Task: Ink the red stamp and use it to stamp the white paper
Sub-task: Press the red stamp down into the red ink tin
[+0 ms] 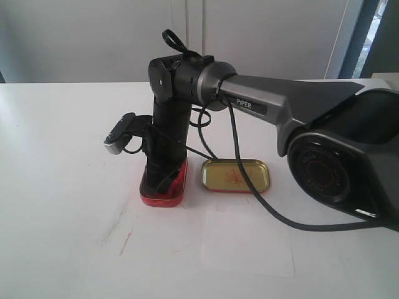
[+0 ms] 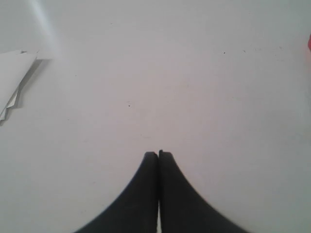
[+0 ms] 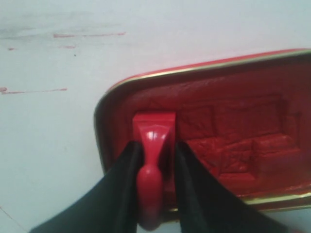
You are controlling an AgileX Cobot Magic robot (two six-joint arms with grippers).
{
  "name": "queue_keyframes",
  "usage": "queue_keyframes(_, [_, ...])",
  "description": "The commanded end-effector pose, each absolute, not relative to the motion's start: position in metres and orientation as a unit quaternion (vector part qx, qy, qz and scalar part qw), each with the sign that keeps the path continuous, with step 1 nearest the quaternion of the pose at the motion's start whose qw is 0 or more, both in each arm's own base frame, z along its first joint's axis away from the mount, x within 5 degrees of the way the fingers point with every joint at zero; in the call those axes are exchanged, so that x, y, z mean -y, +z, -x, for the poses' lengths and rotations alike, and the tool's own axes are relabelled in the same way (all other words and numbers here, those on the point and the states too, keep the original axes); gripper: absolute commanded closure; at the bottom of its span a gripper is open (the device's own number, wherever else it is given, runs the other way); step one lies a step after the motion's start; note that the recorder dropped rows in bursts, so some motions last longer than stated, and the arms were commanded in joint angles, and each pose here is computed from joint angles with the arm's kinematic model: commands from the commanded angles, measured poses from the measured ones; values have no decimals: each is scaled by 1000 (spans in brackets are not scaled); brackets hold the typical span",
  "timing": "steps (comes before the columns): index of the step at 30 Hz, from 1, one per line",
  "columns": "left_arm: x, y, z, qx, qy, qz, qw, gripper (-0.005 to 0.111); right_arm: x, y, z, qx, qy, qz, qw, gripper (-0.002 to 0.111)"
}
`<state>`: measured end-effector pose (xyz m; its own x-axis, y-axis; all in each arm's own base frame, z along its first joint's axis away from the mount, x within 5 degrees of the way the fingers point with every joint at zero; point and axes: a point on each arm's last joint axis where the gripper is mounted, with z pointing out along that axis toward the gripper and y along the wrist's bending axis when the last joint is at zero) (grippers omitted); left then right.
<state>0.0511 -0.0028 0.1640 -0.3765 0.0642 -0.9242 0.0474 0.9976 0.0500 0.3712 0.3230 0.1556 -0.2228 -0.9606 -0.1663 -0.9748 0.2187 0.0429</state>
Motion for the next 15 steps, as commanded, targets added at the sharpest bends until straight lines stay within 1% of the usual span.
queue_keyframes(1, [3,165,-51,-828,5,-35,560,107,-320,154,-371,-782,58,619,45,108])
queue_keyframes(15, [3,165,-51,-828,5,-35,560,107,-317,174,-372,-785,48,614,69,108])
